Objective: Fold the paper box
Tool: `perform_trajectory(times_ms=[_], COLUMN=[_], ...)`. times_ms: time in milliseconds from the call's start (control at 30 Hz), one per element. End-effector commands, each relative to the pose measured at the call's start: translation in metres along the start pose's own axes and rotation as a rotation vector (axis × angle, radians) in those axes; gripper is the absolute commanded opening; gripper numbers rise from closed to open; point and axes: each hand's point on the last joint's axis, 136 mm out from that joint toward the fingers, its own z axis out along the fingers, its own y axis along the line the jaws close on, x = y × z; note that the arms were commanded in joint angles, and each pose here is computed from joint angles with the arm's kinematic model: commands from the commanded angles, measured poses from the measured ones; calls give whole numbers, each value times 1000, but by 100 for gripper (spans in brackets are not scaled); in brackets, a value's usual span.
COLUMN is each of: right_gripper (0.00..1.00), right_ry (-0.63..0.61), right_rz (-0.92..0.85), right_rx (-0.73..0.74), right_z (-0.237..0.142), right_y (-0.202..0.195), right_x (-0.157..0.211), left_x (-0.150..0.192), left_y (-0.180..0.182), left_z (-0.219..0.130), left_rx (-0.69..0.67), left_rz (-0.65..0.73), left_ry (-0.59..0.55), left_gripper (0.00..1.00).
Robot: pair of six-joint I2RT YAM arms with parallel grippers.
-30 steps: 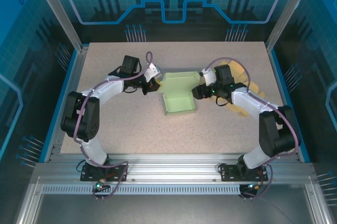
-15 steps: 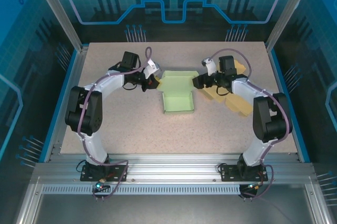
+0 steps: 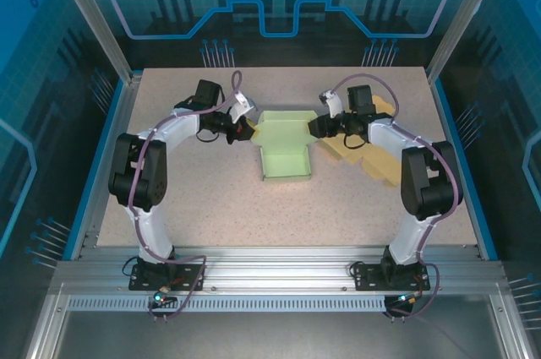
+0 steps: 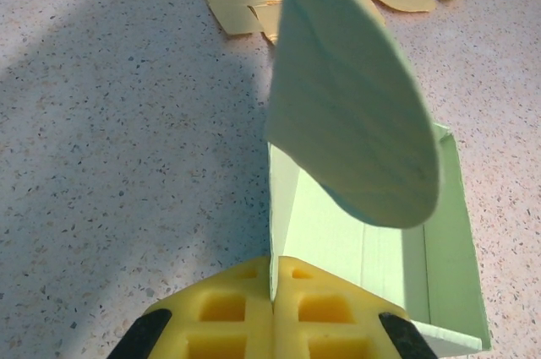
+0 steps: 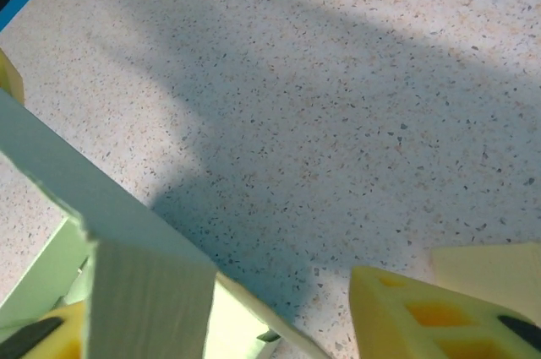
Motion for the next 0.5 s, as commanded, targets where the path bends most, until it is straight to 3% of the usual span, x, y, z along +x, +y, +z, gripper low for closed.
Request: perform_trajectory(times_ms=[0,233,467], right_gripper=[43,11,3], right_ry=[27,8,-84], right_rz=[-2,13,-40], right_rx=[47,214,301], right_z=[-2,1,-1], right_y=[5,6,36], right_x=[7,3,-20], left_x=[-10,-8,-30], left_y=[1,11,18], left_z=[-3,11,22], left_rx=[-10,-222,-481], left_rz=[-14,-48,-184], left_ry=[-24,73,73], left_gripper=[0,0,0])
